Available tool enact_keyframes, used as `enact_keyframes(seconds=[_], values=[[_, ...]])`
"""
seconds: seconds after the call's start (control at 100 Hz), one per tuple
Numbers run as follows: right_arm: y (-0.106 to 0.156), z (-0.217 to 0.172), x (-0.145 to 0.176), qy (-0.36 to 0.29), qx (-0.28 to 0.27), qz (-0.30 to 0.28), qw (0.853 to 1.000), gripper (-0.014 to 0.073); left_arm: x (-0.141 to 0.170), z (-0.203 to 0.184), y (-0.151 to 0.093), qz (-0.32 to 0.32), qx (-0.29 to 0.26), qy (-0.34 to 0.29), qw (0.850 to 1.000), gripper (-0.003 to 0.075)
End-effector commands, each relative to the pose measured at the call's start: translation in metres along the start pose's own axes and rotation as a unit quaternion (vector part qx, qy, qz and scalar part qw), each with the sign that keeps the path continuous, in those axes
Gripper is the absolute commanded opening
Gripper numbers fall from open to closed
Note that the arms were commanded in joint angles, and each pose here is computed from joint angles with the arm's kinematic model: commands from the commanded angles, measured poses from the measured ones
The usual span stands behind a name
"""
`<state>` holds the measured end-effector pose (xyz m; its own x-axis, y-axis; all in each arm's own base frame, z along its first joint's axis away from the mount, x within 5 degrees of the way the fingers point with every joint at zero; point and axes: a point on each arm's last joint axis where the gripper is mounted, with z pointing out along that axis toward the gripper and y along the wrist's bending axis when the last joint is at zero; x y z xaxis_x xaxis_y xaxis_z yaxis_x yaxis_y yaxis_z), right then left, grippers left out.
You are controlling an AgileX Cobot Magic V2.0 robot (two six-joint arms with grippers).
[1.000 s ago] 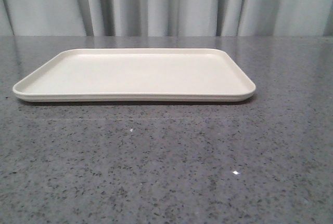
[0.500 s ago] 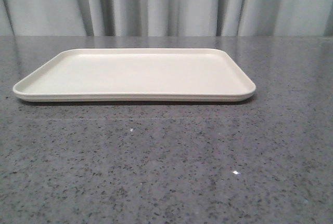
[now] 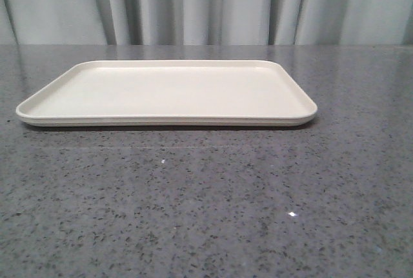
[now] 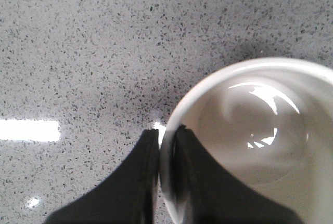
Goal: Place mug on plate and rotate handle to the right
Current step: 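Grip the mug rim with the left gripper and carry it over the tray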
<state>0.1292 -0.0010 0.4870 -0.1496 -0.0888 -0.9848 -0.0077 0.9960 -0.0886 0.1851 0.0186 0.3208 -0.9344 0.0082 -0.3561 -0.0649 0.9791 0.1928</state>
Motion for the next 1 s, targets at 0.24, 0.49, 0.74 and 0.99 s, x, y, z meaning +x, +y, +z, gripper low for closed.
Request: enact_keyframes(seconds=[0.24,0.49,0.74,0.99], values=[[-0.002,-0.004,-0.012,-0.046,0.008,-0.008,0.999,0.0565,-0.008,-0.013,0.004,0.001,-0.006,-0.042,0.999,-0.0008],[-0.002,-0.004,-0.014,-0.053,0.009,-0.008,0.999,0.0565,-0.014,-0.045,0.008,-0.001,0.009,-0.089,0.996,-0.0008],[-0.002,-0.004,-0.015,-0.058,0.009,-0.008,0.998,0.0565,-0.022,-0.075,0.008,-0.005,0.041,-0.130,0.991,-0.0008],[-0.002,-0.004,-0.015,-0.060,0.009,-0.008,0.998,0.0565,-0.032,-0.098,0.005,-0.002,0.078,-0.185,0.980,-0.0009]])
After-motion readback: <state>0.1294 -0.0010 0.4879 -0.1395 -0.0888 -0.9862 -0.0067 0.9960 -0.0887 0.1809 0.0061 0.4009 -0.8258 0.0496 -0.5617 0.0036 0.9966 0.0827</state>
